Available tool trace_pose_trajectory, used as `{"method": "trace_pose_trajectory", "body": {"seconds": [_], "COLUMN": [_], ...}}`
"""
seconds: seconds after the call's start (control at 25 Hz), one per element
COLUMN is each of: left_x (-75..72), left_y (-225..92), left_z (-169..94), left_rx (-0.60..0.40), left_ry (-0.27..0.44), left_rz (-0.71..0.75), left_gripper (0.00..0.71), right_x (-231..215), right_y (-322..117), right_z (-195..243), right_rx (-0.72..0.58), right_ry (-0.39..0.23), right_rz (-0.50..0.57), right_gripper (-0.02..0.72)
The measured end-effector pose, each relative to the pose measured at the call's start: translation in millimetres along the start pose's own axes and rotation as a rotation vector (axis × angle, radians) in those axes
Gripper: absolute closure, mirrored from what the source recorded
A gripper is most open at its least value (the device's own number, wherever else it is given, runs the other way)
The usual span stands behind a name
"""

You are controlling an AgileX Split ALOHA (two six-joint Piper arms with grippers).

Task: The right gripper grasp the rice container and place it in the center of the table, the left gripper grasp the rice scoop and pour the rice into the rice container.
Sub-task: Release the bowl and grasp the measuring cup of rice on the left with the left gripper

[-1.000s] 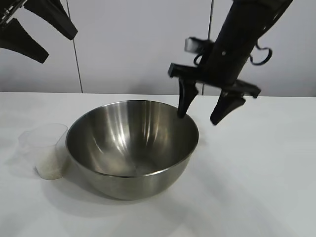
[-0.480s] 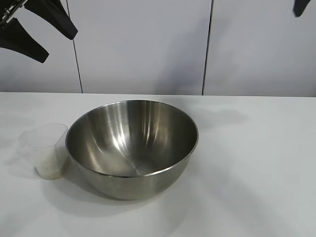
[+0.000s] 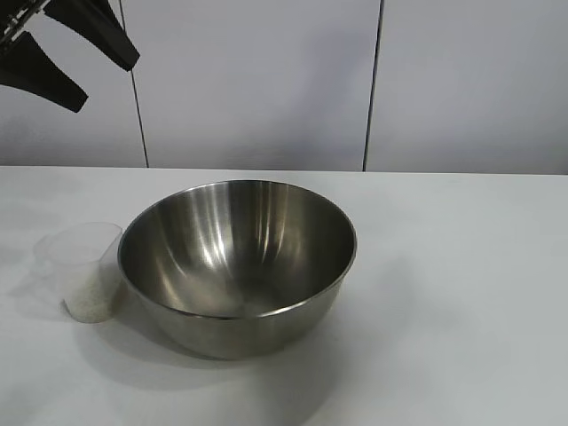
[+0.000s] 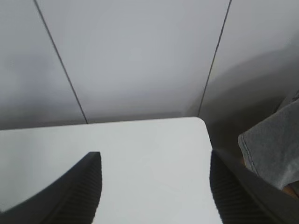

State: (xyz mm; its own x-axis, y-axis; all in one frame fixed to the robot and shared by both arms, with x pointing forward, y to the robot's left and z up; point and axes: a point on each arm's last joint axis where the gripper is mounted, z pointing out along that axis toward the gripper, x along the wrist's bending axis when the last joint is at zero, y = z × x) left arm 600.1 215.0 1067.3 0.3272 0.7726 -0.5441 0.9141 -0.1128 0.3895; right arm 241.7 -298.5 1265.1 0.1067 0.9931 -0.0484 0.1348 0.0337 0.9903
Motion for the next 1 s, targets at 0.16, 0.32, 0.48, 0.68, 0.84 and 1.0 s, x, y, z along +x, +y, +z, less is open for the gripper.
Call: {"method": "trace_pose_trajectory", "body": {"seconds": [0.16,0.32,0.48,0.68,0.84,1.0], "left_x": [0.0,0.0,0.0,0.0,0.0,0.0], "left_y": [0,0,0,0,0,0], "left_z": [0,0,0,0,0,0], "left_rx": [0.0,0.0,0.0,0.0,0.0,0.0], "left_ry": [0.0,0.0,0.0,0.0,0.0,0.0], "left_rz": [0.0,0.0,0.0,0.0,0.0,0.0], "left_gripper": [0.17,0.17,0.17,0.17,0.17,0.17], "right_x": [5,7,9,11,12,12], "right_y": [-49,-97,-135,-175,-198,-212], "right_z": [-40,-48,-35,-8,9,18], "right_rx": [-0.055,-0.045,0.025,0.157,0.256,0.312], "right_ry": [0.019,0.024,0.029,0.056,0.08,0.102], "right_rz": [0.012,0.014,0.017,0.031,0.029,0.016], "right_gripper": [0.252,0.252,0.252,0.252,0.252,0.252]}}
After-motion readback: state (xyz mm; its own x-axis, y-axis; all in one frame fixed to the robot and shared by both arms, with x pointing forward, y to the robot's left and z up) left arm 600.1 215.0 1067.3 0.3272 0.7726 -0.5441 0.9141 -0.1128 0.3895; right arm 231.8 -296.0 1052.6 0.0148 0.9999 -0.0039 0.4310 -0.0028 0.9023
